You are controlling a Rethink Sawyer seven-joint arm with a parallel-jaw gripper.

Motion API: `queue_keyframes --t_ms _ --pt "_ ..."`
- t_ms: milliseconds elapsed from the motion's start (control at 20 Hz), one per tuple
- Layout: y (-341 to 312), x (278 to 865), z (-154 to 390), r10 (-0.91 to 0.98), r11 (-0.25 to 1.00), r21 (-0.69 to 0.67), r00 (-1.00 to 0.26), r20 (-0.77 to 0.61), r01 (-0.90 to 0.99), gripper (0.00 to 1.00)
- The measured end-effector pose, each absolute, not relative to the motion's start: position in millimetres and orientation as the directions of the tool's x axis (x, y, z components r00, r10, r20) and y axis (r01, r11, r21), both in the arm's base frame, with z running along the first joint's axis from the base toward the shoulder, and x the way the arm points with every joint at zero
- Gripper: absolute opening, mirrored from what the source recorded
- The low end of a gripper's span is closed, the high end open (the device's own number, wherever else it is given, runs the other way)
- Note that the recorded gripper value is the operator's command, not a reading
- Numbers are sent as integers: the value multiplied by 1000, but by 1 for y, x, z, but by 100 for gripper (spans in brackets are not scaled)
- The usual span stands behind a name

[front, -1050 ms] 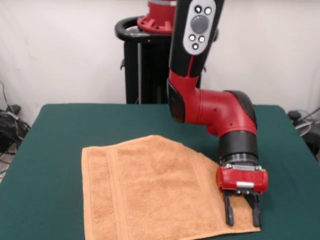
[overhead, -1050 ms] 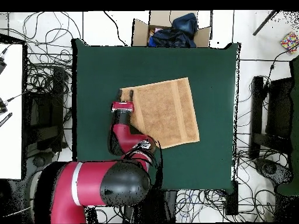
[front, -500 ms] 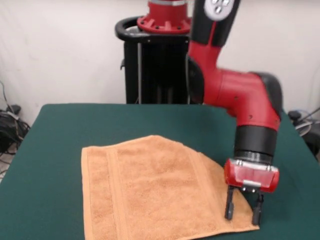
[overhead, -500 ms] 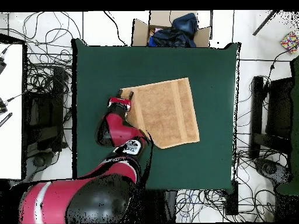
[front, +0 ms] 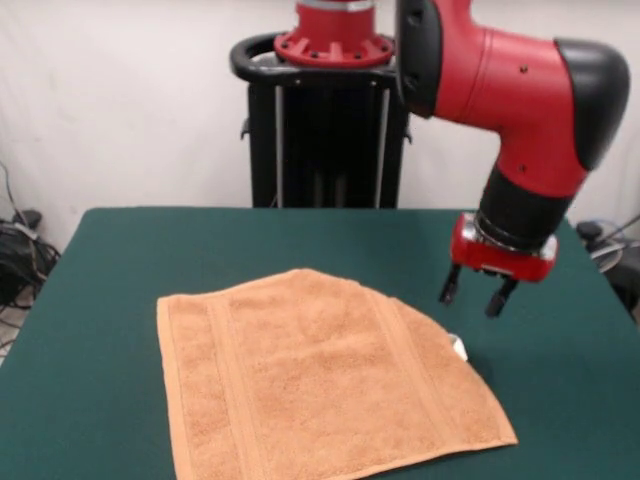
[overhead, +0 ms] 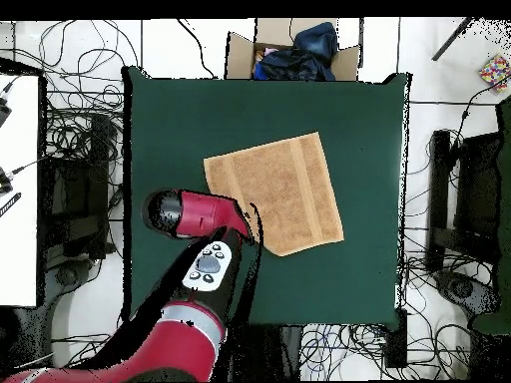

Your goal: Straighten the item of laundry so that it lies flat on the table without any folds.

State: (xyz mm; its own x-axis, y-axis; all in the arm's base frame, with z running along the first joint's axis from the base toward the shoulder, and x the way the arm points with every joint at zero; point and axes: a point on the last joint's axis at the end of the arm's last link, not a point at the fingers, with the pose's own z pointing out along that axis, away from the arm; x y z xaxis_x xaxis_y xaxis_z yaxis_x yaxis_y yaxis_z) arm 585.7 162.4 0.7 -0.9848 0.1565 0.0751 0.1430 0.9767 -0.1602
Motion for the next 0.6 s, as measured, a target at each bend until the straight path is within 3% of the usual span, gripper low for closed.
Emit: queue_keyframes --t_ms 200,500,600 --pt "143 608 16 172 975 -139 -985 -15 173 100" --pt "96 666 17 141 967 -140 -904 -403 214 100" --pt "92 673 13 123 966 -148 -881 -457 211 100"
